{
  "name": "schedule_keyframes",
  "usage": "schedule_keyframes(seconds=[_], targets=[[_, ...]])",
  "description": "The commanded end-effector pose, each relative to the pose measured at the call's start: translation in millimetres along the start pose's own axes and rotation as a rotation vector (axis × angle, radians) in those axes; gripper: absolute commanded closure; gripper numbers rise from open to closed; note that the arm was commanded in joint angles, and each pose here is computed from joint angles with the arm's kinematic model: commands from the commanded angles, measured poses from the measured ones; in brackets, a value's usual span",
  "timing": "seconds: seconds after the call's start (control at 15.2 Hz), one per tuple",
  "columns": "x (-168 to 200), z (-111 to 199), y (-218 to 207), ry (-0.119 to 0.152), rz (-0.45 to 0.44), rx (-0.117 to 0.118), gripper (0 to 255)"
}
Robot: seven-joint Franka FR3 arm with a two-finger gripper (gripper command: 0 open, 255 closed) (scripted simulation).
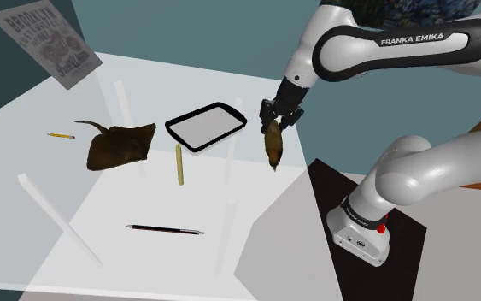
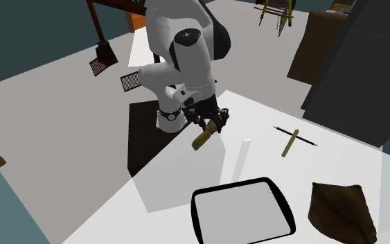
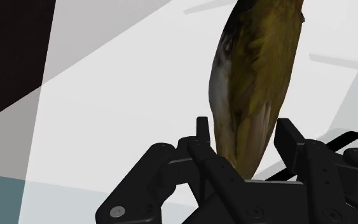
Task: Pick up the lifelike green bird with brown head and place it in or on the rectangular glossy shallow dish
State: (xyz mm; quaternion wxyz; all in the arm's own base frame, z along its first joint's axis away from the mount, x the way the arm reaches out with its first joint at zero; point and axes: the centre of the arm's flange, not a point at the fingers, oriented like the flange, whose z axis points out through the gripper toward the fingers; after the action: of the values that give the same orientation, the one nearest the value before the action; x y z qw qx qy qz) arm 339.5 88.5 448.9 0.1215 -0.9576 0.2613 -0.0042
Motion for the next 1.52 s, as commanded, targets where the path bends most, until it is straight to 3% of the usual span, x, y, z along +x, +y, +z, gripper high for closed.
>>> schedule_keyframes(seconds=[0.0,0.13,1.45], targets=[[-1,-10,-3,0.0,0.0,0.0,255],[-1,-16,-4,0.0,0.0,0.0,255],[219,0,-164,0.0,0.0,0.0,255]])
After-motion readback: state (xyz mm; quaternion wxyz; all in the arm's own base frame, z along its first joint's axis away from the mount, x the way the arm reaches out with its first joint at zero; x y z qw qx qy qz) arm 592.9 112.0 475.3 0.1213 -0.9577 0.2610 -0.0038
